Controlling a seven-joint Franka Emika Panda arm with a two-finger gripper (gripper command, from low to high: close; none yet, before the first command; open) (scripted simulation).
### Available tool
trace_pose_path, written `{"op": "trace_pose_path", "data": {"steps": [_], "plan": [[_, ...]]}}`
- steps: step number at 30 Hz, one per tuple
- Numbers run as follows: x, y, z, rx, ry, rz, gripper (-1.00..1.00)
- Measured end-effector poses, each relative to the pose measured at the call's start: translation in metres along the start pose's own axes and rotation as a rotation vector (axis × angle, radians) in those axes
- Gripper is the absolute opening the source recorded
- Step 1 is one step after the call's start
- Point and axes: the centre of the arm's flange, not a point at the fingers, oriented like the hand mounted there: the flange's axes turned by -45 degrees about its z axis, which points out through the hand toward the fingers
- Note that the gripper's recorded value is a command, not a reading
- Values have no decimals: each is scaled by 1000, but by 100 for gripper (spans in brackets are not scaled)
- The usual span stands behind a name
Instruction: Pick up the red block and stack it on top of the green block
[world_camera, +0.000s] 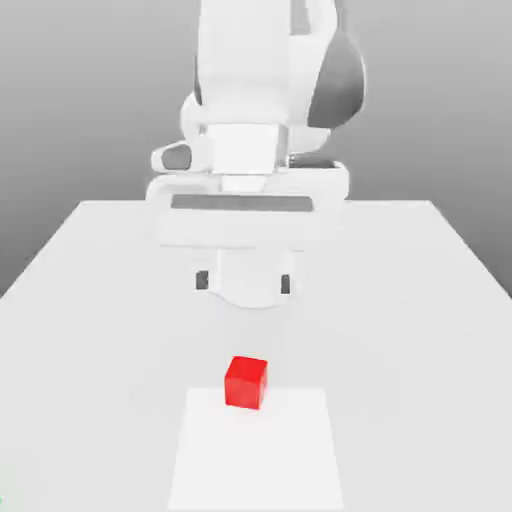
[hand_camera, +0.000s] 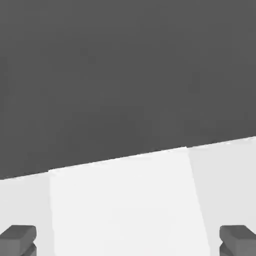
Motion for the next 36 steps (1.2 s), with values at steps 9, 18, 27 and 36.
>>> {"op": "trace_pose_path", "data": {"steps": [9,18,27,36], "plan": [[-59,12,126,-27,-137,38,0],[-59,12,126,-27,-137,38,-100],[-38,17,69,-33,-136,89,-100],[67,93,62,-72,-125,496,-100]]}}
